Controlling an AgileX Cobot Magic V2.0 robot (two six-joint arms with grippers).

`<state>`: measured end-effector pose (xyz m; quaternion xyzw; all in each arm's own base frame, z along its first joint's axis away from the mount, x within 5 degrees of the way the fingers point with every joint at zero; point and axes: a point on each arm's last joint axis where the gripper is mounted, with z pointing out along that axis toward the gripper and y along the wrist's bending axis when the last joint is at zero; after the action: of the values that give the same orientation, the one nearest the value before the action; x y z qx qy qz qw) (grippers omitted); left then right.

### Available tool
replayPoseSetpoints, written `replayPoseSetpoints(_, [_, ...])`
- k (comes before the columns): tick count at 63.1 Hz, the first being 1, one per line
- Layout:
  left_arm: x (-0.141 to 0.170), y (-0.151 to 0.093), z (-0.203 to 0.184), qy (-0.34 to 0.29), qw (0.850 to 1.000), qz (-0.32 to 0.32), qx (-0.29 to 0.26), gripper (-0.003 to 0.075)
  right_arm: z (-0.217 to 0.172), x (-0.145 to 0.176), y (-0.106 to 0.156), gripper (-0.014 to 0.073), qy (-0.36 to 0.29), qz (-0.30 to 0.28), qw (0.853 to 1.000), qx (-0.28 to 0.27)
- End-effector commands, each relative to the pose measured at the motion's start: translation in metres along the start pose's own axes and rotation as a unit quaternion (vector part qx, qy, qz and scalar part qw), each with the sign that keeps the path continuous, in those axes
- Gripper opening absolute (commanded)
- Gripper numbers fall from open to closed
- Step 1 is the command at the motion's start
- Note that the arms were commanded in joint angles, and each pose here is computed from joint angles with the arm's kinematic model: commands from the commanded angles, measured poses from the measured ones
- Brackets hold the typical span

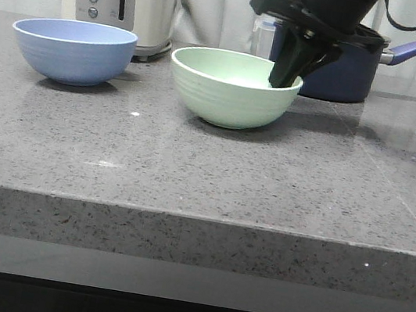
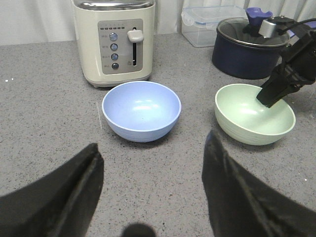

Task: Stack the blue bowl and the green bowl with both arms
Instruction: 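Slide the pale green bowl with the right gripper toward the blue bowl, then release the green bowl and raise the right gripper beside it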

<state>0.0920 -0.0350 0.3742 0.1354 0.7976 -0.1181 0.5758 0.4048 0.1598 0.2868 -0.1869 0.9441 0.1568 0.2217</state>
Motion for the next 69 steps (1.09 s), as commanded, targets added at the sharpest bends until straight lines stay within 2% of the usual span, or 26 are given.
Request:
replayPoseSetpoints(1, [-0.015,-0.001,-0.003,-0.049,0.999,-0.001,0.004,0.0437,-0.034,-0.014,0.007,0.0015,-0.065,-0.007,0.998,0.0])
replayPoseSetpoints(14, [-0.015,-0.001,-0.003,-0.049,0.999,-0.001,0.004,0.0437,-0.035,-0.015,0.007,0.0272,-0.074,-0.007,0.997,0.001])
replayPoseSetpoints(18, [-0.015,-0.001,-0.003,-0.049,0.999,-0.001,0.004,0.0437,-0.038,-0.016,0.008,0.0306,-0.081,-0.008,0.997,0.002])
replayPoseSetpoints(29, [-0.015,-0.001,-0.003,-0.049,0.999,-0.001,0.004,0.0437,-0.059,-0.016,0.013,0.0314,-0.097,-0.014,0.995,0.003])
replayPoseSetpoints(37, [-0.015,-0.001,-0.003,-0.049,0.999,-0.001,0.004,0.0437,-0.093,-0.012,0.012,0.0314,-0.114,-0.019,0.993,0.014])
replayPoseSetpoints(46, [-0.015,-0.001,-0.003,-0.049,0.999,-0.001,0.004,0.0437,-0.128,0.001,0.001,0.0314,-0.144,-0.004,0.989,0.033])
replayPoseSetpoints(51, [-0.015,-0.001,-0.003,-0.049,0.999,-0.001,0.004,0.0437,-0.133,0.013,-0.011,0.0314,-0.149,0.013,0.988,0.046])
replayPoseSetpoints(58, [-0.015,-0.001,-0.003,-0.049,0.999,-0.001,0.004,0.0437,-0.132,0.031,-0.026,0.0281,-0.143,0.027,0.987,0.061])
replayPoseSetpoints(62, [-0.015,-0.001,-0.003,-0.049,0.999,-0.001,0.004,0.0437,-0.123,0.04,-0.031,0.0197,-0.127,0.026,0.99,0.061])
replayPoseSetpoints(69, [-0.015,-0.001,-0.003,-0.049,0.999,-0.001,0.004,0.0437,-0.105,0.051,-0.031,-0.0007,-0.108,0.005,0.993,0.041])
